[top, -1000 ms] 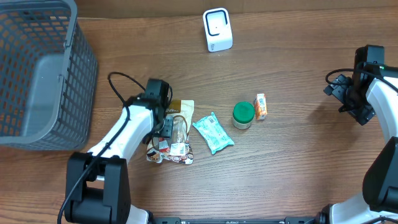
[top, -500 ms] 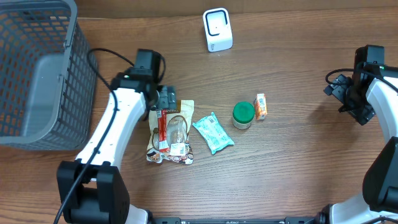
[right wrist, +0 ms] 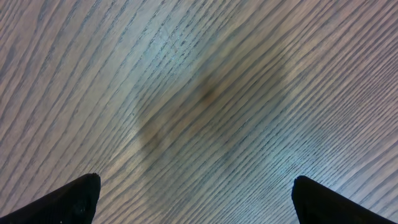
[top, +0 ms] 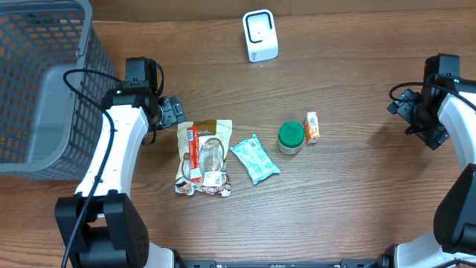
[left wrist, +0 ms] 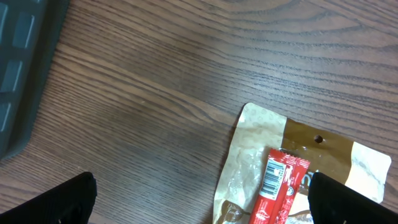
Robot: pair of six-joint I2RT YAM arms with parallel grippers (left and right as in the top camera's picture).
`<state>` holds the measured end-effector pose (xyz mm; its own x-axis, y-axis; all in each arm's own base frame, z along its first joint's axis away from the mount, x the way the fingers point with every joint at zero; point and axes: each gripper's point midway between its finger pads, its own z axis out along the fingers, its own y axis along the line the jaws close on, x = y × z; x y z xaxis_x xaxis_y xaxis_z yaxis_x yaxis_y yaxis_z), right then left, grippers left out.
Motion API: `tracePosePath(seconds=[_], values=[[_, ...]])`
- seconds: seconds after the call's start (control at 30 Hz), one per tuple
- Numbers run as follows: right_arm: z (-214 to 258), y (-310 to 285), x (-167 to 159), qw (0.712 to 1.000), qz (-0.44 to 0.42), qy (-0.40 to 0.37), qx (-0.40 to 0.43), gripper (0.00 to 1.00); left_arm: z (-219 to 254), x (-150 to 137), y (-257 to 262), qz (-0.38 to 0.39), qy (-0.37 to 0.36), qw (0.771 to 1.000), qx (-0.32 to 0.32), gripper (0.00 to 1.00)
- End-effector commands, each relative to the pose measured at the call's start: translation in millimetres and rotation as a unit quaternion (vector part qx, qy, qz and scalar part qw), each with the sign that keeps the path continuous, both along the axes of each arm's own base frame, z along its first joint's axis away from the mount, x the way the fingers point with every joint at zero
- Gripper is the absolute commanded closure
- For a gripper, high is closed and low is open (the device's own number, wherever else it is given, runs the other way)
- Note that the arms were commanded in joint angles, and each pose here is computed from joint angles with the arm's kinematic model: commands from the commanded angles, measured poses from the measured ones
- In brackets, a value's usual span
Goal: Scan the item barcode
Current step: 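Release the snack bag on the table and raise the left gripper, then move the right gripper toward the green-capped jar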
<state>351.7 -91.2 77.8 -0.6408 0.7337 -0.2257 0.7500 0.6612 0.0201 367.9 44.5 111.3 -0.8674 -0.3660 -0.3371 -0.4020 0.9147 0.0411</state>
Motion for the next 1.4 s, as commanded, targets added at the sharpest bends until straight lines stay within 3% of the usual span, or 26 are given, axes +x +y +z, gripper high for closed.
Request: tracePosePath(seconds=[0.0,0.33,0.43,0.57,0.67,0.77,1.07,1.37], values=[[1.2,-1.6,-1.6,1.0,-0.001,-0.001,-0.004,0.0,8.4,5.7,0.2,0.006,-0.015,1.0,0.0,0.0],[5.2,-3.5,16.1,0.999,0.0,-0.038,-0.007,0.0,8.4,5.9,-0.8,0.005,-0.015,1.0,0.0,0.0],[1.9,22.2,12.6,0.997,0.018,-0.033,0.065,0.0,8.4,5.9,-0.8,0.005,-0.015,1.0,0.0,0.0],[3.9,25.1,7.3,0.996,0.056,-0.019,0.065,0.0,8.4,5.9,-0.8,0.005,-0.015,1.0,0.0,0.0],[11.0,31.6,-1.2,0.995,0.066,-0.008,0.07,0.12,8.4,6.0,-2.0,0.003,-0.015,1.0,-0.001,0.0],[32.3,44.2,-0.7,0.988,0.146,-0.022,0.053,0.2,8.4,5.9,-2.0,0.003,-0.015,1.0,-0.001,0.0],[120.3,128.7,-23.1,0.938,0.339,-0.037,0.055,0.2,8.4,6.0,-2.1,0.003,-0.015,1.0,-0.001,0.0],[135.2,220.5,-28.6,0.88,0.468,-0.065,0.053,0.07,8.4,6.0,-2.4,0.003,-0.015,1.0,-0.001,0.0]])
